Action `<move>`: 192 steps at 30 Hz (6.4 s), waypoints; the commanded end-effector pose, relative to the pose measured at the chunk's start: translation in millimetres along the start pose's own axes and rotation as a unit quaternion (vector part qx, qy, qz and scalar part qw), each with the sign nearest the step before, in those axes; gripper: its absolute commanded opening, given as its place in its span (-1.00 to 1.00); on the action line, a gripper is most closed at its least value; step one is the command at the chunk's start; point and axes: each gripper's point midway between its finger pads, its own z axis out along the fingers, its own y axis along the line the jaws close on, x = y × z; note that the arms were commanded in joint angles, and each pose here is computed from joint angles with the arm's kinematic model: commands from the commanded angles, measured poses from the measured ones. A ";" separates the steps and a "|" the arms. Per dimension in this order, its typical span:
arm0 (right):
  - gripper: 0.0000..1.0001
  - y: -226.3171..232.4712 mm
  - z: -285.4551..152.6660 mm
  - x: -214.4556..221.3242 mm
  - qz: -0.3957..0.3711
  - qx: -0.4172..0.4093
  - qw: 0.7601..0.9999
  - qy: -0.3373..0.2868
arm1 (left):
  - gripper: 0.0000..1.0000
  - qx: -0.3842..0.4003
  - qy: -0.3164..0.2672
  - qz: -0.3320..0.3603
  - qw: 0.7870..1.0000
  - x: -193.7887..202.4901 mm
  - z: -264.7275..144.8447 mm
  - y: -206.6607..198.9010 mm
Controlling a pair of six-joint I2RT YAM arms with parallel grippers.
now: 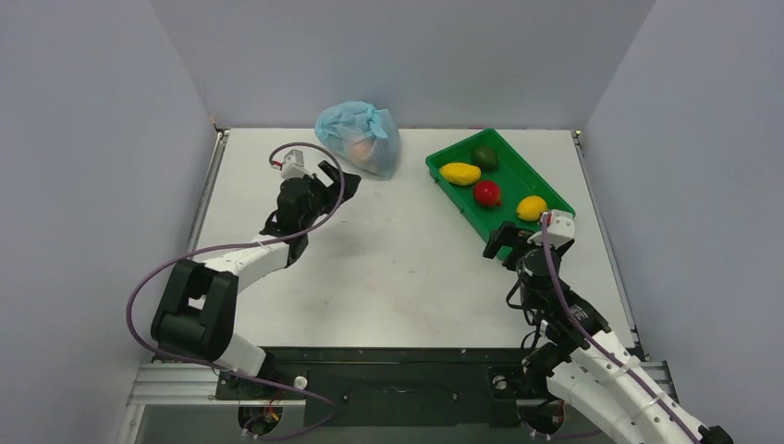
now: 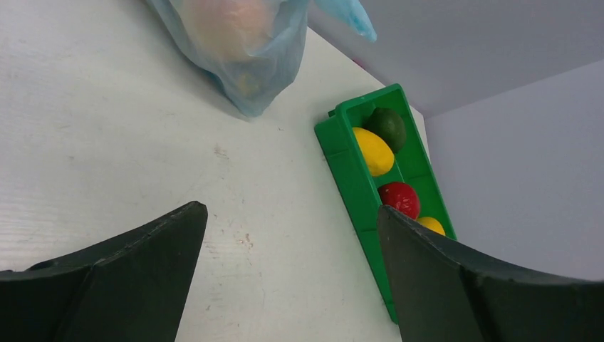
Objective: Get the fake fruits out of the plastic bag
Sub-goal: Move the plastic bag to the center of the board, then untie the plastic bag at the center of the board.
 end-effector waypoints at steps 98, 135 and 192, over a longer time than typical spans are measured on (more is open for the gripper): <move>0.74 117.8 -35.6 80.6 0.028 -0.292 0.938 0.184 | -1.00 0.037 0.227 -0.017 0.973 218.5 -213.4 -54.3; 0.56 171.6 -49.3 80.9 0.067 -0.196 0.963 0.170 | 0.88 0.019 0.085 0.118 0.989 92.2 -257.7 -73.5; 0.11 191.0 -66.9 140.0 0.001 -0.252 0.947 0.199 | -0.02 0.004 0.241 0.077 0.967 170.3 -180.0 -56.5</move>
